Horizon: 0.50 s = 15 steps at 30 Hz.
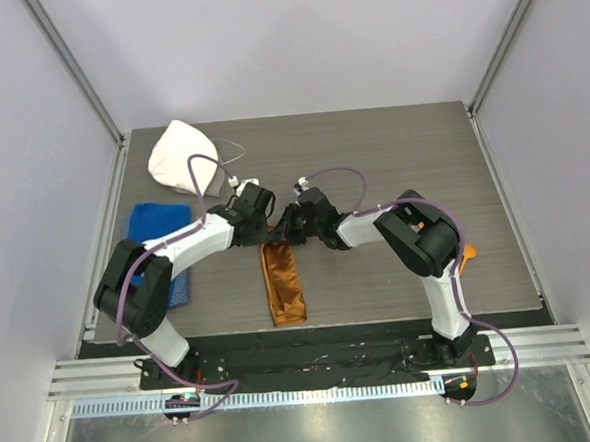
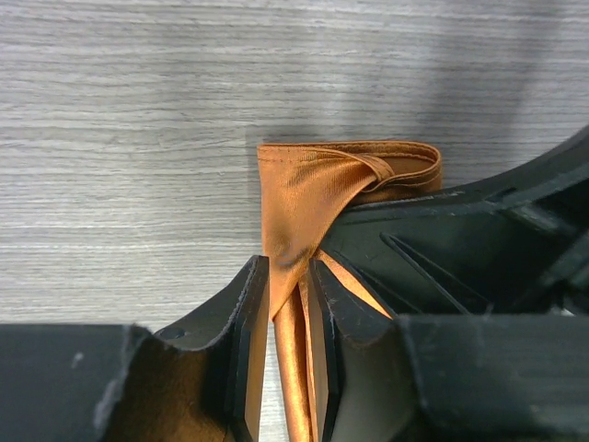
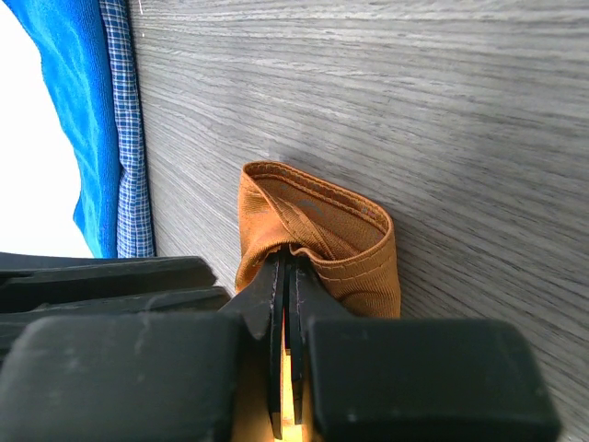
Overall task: Fold the napkin into a case and place the utensils inside
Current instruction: Smooth out the smaller rectangle-folded napkin at the center of the board.
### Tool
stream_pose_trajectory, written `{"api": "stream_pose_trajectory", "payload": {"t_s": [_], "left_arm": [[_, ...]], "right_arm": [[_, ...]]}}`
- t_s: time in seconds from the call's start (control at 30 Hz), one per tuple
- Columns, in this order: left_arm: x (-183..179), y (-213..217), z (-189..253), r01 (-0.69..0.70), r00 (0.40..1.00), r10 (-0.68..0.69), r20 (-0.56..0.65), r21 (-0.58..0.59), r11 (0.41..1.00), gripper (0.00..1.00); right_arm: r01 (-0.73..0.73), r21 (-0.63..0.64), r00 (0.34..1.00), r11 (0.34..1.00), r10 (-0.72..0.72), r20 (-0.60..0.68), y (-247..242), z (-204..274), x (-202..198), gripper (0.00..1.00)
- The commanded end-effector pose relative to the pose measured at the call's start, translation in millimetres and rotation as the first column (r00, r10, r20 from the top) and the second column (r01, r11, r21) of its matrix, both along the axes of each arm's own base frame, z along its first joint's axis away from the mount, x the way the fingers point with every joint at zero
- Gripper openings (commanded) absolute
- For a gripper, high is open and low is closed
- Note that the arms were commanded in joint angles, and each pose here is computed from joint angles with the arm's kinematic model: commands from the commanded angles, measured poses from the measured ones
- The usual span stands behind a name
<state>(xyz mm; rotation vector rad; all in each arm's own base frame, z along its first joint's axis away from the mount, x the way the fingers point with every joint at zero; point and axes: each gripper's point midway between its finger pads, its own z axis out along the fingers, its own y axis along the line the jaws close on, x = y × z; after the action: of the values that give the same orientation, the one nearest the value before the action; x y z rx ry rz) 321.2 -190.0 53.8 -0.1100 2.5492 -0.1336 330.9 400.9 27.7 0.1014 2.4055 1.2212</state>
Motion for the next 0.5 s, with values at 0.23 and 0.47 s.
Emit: {"api": "stream_pose_trajectory", "payload": {"t_s": [0.23, 0.47], "left_arm": [[7, -7, -11, -0.012, 1.0, 0.012, -0.002, 0.001, 1.0, 0.21], [9, -3, 1, -0.031, 0.999, 0.031, 0.039, -0.011, 0.999, 0.08]], "right_arm": [[0.0, 0.011, 1.0, 1.0, 0.0, 0.014, 2, 1, 4, 0.01], [0.002, 0.015, 1.0, 1.0, -0.002, 0.009, 3, 1, 4, 0.01]]}}
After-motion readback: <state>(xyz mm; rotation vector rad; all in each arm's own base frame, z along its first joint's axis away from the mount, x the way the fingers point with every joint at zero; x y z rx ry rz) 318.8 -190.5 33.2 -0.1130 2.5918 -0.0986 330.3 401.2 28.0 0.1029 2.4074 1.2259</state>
